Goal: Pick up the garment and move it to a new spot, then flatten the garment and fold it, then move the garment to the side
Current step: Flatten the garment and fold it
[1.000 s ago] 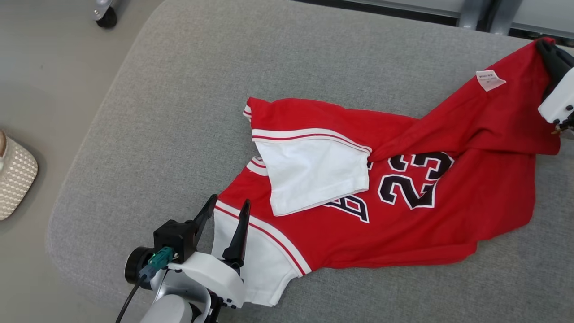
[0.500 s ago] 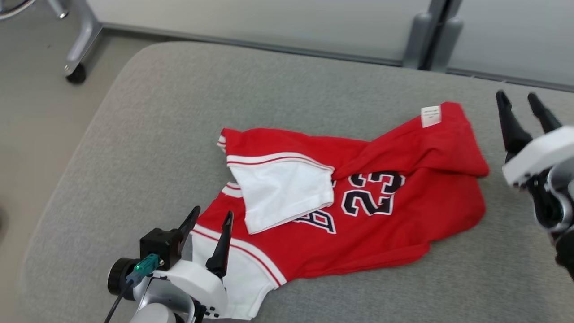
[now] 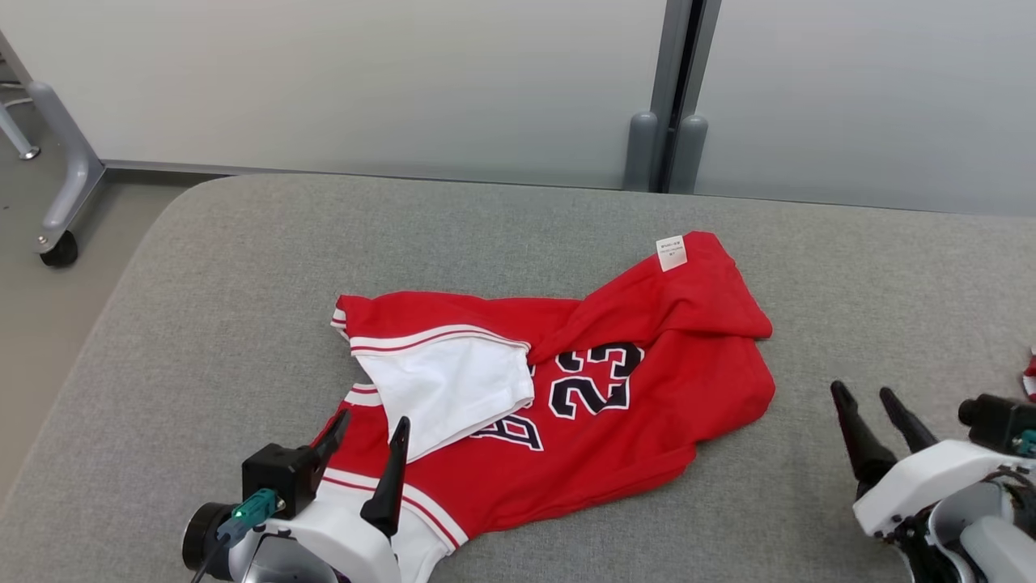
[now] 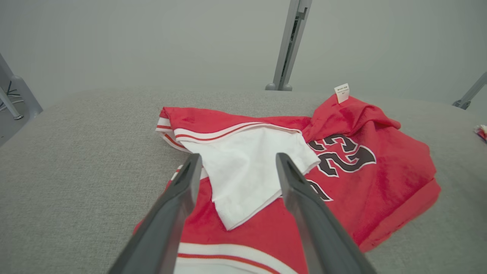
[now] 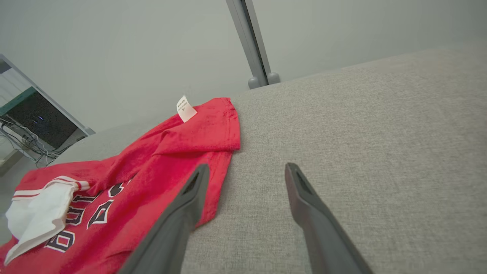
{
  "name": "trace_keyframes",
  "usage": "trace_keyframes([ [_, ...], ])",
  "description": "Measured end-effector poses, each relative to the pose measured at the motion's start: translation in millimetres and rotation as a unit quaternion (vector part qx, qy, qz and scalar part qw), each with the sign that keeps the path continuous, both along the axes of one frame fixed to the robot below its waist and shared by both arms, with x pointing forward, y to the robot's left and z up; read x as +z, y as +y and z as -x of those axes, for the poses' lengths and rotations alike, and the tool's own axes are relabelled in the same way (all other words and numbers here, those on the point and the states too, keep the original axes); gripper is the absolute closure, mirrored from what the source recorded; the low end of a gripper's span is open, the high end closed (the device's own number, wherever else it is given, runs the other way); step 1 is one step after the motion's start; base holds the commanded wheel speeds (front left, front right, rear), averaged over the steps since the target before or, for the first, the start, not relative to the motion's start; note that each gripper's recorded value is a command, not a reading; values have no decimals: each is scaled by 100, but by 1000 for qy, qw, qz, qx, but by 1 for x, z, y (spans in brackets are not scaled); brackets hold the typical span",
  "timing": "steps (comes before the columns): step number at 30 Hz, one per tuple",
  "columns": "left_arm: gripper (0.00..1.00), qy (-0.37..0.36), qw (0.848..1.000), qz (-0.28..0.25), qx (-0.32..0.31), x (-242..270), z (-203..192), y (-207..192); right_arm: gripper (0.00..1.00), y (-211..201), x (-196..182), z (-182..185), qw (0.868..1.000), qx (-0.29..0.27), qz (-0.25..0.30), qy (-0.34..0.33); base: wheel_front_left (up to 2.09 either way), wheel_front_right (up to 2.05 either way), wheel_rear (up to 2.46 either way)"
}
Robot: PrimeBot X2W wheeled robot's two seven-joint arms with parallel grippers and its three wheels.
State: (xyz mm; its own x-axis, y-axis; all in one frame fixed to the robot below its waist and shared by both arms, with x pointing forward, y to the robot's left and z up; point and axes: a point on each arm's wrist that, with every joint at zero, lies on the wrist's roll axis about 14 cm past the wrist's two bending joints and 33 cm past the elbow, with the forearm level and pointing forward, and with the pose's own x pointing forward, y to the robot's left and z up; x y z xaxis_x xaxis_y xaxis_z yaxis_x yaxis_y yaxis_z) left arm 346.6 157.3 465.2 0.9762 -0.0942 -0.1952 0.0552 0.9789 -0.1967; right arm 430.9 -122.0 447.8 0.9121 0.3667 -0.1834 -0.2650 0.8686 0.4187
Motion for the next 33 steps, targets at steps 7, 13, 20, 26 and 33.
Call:
trace_keyframes([
  [7,0,2,1000,-5,4,2,7,6,0,21,-17,11,998,37,10,44,0,0,0],
  [13,0,10,1000,-4,18,0,13,13,0,40,-28,0,993,72,31,87,0,0,0],
  [20,0,21,999,-2,44,-7,20,26,0,57,-59,-8,978,89,42,182,0,0,0],
  [26,0,33,997,-2,67,-14,28,38,93,78,-66,-13,973,113,40,200,0,0,0],
  [33,0,24,997,-1,72,-9,31,42,100,98,-36,-12,980,135,15,146,0,0,0],
])
